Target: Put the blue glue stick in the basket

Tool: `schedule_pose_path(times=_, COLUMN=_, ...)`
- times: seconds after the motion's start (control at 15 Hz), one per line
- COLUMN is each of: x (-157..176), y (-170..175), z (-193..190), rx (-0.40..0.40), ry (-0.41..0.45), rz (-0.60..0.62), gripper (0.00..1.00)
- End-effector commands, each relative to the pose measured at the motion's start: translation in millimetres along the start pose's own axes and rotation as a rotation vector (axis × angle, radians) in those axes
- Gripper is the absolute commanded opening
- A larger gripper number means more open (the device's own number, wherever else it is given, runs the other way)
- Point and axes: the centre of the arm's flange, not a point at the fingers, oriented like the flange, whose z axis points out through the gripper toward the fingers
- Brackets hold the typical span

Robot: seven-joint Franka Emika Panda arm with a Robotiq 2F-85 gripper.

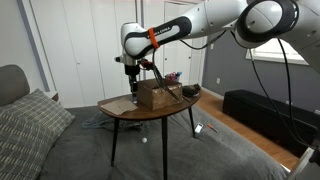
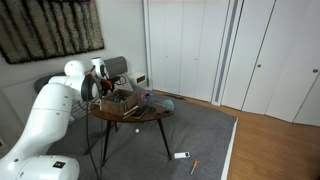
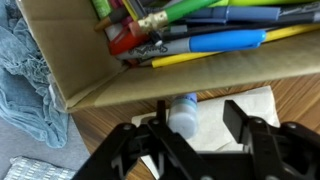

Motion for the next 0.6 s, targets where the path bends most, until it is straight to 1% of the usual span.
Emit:
schedule_pose_path(times=0.0, x=9, y=5, z=-4, rx=-0.020, ry=-0.042, rz=-0.015, gripper=0.30)
schedule_pose_path(times=0.27, x=6, y=5, z=-15, rx=-0.022, ry=-0.045, rz=-0.018, gripper=0.03)
schedule_pose_path(times=0.33, x=6, y=5, z=-20, rx=-0.018, ry=-0.035, rz=-0.016, gripper=0.06)
schedule_pose_path(times=0.53, x=4, y=7, z=-45, rx=-0.003, ry=-0.014, rz=-0.009, gripper=0.07)
